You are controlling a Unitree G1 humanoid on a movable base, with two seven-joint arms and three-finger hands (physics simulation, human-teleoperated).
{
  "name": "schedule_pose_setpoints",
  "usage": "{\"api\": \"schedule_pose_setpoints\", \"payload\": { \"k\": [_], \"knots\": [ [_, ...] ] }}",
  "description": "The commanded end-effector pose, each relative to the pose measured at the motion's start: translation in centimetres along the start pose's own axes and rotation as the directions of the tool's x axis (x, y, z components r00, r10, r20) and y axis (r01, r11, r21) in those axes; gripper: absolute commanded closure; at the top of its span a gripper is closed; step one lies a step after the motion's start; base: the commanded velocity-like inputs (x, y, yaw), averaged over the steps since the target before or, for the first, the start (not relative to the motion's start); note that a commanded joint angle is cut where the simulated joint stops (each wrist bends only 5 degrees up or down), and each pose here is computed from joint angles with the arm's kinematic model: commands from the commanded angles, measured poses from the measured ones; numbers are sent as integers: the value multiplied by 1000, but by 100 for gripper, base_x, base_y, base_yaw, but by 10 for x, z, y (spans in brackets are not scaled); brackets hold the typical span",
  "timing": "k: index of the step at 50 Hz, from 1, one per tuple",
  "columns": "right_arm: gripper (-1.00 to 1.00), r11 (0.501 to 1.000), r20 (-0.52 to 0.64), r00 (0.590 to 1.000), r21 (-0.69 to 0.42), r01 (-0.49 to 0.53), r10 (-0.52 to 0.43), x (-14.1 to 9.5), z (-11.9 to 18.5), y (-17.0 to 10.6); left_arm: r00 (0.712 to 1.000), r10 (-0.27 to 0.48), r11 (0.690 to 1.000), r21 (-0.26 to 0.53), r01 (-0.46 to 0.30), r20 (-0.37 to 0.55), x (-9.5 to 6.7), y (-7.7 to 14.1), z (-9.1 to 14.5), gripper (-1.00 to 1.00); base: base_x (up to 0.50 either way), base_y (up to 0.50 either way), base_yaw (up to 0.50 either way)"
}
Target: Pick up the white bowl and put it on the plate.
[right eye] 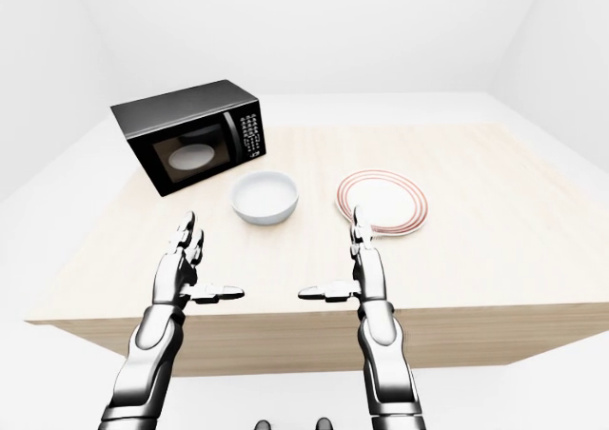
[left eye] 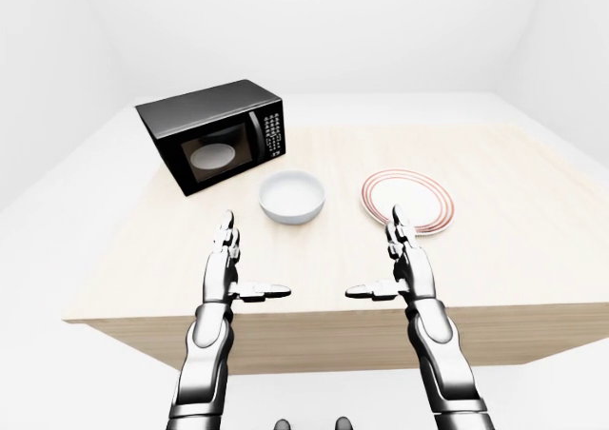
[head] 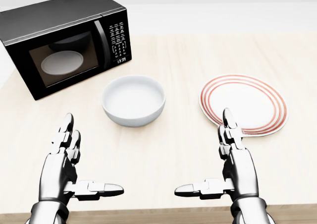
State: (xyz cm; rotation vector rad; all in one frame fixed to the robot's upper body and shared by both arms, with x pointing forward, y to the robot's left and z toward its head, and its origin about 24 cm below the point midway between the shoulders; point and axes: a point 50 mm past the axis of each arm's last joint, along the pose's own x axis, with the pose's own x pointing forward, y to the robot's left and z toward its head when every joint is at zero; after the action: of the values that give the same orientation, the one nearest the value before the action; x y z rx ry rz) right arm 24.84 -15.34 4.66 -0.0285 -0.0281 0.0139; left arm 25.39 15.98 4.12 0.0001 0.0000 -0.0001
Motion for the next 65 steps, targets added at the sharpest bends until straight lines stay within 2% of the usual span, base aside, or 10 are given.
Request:
{"api": "schedule_pose_setpoints", "payload": {
  "k": [1, 39, 65],
  "knots": [
    [-100, 1000, -5, 1000, 3, 0, 0, 0, -2, 0, 1000, 0, 1000, 0, 0, 0, 0, 0, 0, -100, 0, 50, 0],
    [-100, 1000, -39, 999, -23, -19, 18, -1, -8, 6, 1000, 0, 1000, 0, 0, 0, 0, 0, 0, -100, 0, 0, 0],
    [-100, 1000, -35, 999, -16, -18, 17, -1, -8, 6, 1000, 0, 1000, 0, 0, 0, 0, 0, 0, -100, 21, 14, 0]
  ]
}}
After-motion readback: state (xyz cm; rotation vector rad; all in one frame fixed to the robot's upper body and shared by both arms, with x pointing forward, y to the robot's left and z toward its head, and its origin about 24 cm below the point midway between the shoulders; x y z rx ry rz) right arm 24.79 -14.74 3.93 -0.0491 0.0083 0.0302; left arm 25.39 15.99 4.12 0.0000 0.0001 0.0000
